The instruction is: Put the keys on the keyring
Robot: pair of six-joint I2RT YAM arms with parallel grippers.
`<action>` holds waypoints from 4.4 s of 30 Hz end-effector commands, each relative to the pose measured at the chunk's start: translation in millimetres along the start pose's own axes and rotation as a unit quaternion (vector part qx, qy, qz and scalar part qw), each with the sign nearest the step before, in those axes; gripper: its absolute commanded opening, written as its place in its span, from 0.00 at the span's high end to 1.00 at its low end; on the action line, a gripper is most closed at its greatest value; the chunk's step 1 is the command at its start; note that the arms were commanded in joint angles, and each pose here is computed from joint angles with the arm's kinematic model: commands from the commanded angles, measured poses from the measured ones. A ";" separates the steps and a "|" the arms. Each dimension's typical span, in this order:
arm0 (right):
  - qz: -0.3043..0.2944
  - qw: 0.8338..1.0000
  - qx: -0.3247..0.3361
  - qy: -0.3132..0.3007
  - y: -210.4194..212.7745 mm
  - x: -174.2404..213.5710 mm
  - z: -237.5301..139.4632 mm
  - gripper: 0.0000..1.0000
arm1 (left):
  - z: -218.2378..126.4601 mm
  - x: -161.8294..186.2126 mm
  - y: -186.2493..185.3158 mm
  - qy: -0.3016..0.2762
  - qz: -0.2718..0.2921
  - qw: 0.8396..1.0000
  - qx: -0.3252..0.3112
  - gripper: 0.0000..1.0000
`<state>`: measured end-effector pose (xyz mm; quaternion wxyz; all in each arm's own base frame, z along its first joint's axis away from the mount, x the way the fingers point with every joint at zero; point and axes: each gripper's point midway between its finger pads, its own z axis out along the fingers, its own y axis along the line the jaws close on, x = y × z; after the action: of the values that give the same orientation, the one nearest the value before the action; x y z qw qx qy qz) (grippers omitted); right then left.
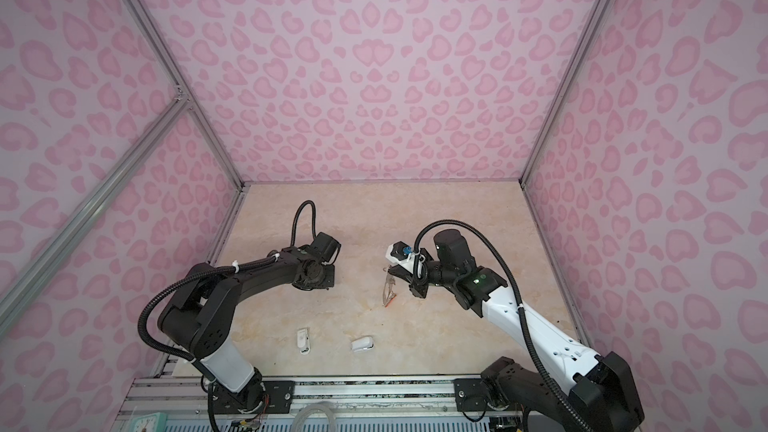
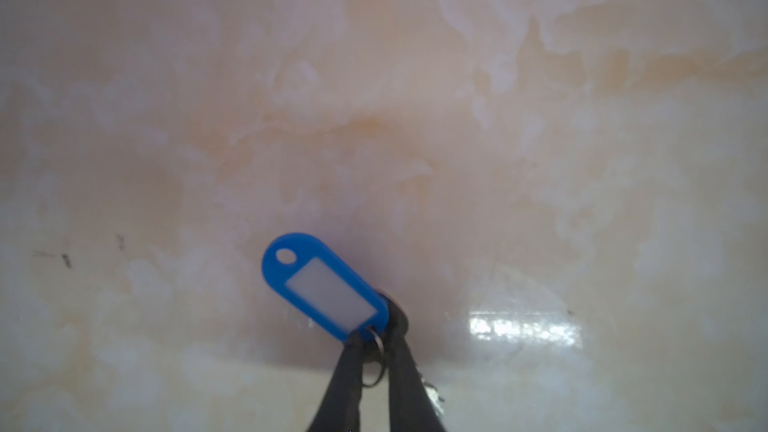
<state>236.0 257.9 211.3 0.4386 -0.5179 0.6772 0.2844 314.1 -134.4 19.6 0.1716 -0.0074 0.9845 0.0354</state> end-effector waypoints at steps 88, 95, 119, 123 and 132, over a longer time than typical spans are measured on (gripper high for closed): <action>-0.017 0.999 0.037 -0.013 5.4 -41.4 0.6 1.00 | -284.1 -20.5 -162.7 -0.371 0.350 0.713 0.481 0.96; -0.018 0.999 0.035 -0.011 6.8 -39.6 0.2 1.00 | -275.1 -30.9 -158.1 -0.375 0.326 0.742 0.450 0.96; -0.066 0.995 0.067 -0.045 0.7 -40.4 -8.5 1.00 | -264.2 -10.5 -158.5 -0.283 0.357 0.723 0.519 0.65; -0.068 0.995 0.062 -0.045 -0.2 -39.7 -8.5 1.00 | -273.5 -5.2 -154.7 -0.306 0.386 0.701 0.516 0.55; -0.078 0.994 0.032 -0.074 7.2 -47.3 -7.8 1.00 | -283.0 0.2 -152.3 -0.357 0.440 0.665 0.487 0.61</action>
<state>233.3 268.8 247.1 0.5097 -0.5258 0.6340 0.2485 221.4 -307.5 272.7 0.4355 0.5052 0.6311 -0.3959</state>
